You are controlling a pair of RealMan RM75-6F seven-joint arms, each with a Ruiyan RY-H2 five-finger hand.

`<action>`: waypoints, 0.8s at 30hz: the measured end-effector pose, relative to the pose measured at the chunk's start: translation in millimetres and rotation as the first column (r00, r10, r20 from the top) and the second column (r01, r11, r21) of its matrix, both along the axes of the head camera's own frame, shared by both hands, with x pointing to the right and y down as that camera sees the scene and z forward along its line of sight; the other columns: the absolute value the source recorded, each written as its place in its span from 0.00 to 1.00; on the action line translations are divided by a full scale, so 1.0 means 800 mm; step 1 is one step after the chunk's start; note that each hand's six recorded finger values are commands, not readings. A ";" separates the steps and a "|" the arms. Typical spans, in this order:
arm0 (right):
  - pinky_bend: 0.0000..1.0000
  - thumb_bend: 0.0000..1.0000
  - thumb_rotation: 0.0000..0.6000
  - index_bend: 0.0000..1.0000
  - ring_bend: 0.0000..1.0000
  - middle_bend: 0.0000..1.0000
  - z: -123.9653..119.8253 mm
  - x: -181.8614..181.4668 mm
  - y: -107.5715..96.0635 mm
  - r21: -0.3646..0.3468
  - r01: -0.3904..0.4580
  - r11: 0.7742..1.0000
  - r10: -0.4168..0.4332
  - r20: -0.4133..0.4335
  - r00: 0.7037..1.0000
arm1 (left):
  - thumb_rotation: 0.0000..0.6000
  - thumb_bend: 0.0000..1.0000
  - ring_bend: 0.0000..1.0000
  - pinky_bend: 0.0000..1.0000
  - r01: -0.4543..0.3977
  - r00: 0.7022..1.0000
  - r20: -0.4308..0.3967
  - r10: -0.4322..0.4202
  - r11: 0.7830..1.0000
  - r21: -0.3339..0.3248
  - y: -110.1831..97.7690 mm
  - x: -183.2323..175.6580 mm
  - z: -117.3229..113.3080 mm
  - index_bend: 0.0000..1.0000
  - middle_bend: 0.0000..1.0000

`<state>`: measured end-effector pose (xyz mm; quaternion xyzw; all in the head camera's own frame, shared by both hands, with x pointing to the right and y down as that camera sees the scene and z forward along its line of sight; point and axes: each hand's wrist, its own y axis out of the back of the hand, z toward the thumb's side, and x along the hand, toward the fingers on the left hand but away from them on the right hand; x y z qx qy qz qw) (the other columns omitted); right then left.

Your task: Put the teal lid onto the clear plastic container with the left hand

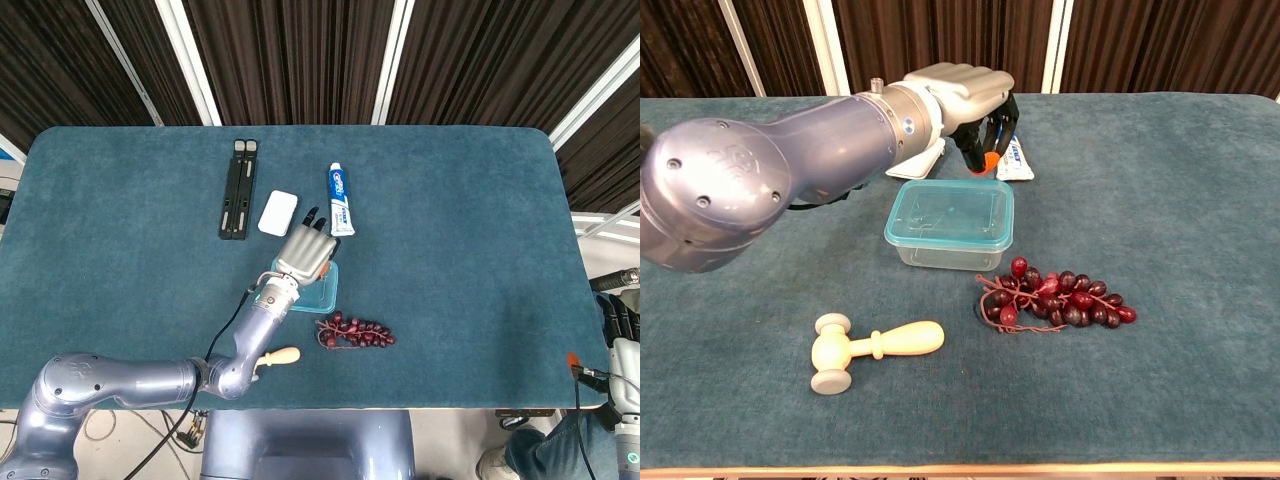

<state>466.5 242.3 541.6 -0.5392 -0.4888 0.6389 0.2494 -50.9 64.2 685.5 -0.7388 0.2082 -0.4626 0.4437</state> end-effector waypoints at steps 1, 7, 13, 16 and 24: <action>0.00 0.35 1.00 0.00 0.00 0.00 0.000 0.000 0.000 0.000 -0.001 1.000 0.001 0.000 1.000 | 1.00 0.54 0.22 0.10 0.000 1.000 0.001 0.000 1.000 0.000 0.001 0.000 0.000 0.64 0.56; 0.00 0.36 1.00 0.00 0.00 0.00 -0.001 0.000 -0.001 0.002 0.001 1.000 -0.001 -0.003 1.000 | 1.00 0.54 0.23 0.11 0.004 1.000 0.010 -0.004 1.000 -0.002 0.002 0.000 0.005 0.65 0.57; 0.00 0.35 1.00 0.00 0.00 0.00 -0.001 0.000 -0.001 0.002 0.000 1.000 0.000 -0.002 1.000 | 1.00 0.54 0.23 0.11 0.011 1.000 0.019 -0.011 1.000 -0.007 0.002 -0.002 0.015 0.65 0.57; 0.00 0.35 1.00 0.00 0.00 0.00 0.000 0.000 -0.001 0.001 0.001 1.000 -0.001 -0.003 1.000 | 1.00 0.54 0.23 0.10 0.015 1.000 0.014 -0.015 1.000 -0.014 0.002 0.000 0.021 0.65 0.57; 0.00 0.35 1.00 0.00 0.00 0.00 -0.001 0.000 -0.001 0.002 0.000 1.000 0.000 -0.003 1.000 | 1.00 0.54 0.23 0.10 0.004 1.000 0.022 -0.004 1.000 -0.021 0.006 0.007 0.031 0.65 0.57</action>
